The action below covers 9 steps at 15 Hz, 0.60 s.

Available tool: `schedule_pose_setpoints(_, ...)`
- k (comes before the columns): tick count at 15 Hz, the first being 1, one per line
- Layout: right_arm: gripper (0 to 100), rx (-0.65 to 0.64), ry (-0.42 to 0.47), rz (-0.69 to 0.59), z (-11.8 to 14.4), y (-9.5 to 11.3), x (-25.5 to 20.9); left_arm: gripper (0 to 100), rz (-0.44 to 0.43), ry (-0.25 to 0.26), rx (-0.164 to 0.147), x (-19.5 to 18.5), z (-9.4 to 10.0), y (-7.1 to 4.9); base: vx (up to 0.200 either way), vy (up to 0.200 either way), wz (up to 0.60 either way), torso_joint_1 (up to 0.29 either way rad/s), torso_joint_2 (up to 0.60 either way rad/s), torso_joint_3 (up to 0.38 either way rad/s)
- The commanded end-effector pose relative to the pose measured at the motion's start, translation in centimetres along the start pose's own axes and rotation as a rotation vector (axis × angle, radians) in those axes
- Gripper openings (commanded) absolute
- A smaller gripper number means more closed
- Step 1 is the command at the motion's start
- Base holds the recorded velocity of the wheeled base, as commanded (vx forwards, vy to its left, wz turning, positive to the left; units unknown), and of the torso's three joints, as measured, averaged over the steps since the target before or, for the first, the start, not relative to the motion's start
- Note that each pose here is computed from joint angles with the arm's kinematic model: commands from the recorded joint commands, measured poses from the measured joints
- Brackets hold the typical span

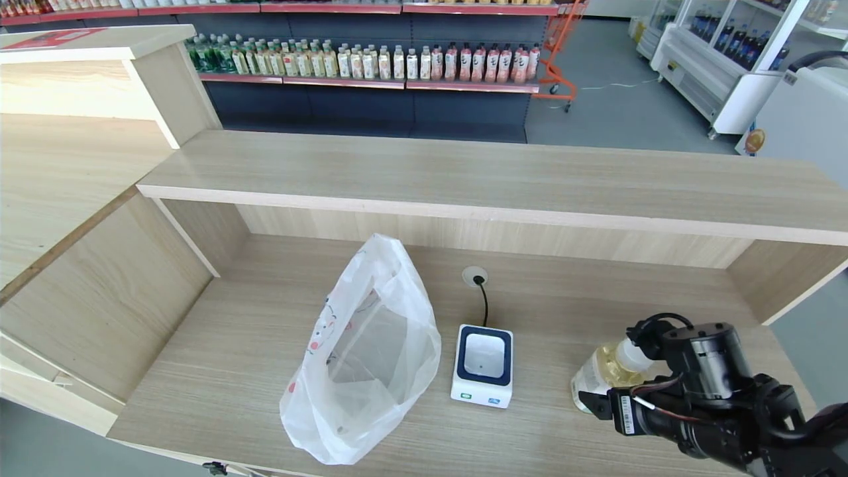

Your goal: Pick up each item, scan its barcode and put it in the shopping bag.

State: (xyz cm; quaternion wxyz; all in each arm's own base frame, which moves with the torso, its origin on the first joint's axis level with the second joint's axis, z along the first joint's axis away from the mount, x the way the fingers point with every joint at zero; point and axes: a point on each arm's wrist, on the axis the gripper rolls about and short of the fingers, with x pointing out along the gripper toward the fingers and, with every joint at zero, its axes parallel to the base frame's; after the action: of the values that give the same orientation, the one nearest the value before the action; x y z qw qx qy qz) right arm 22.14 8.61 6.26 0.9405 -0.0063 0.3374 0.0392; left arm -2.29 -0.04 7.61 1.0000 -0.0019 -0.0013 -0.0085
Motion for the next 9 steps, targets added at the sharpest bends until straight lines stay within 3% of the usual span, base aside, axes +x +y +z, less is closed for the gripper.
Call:
schedule_pose_setpoints(1, 100, -0.028, 0.022, -0.015, -1.2, 1.1, 1.9, 100, 0.0, -0.001, -0.001, 0.0, 0.0, 0.0, 0.0, 0.0, 0.0, 0.0, 0.0, 0.0)
schedule_pose_setpoints(9, 100, -0.12, -0.153, 0.005, -0.9, 2.7, 4.7, 100, 0.0, -0.001, -0.001, 0.0, 0.0, 0.0, 0.0, 0.0, 0.0, 0.0, 0.0, 0.0)
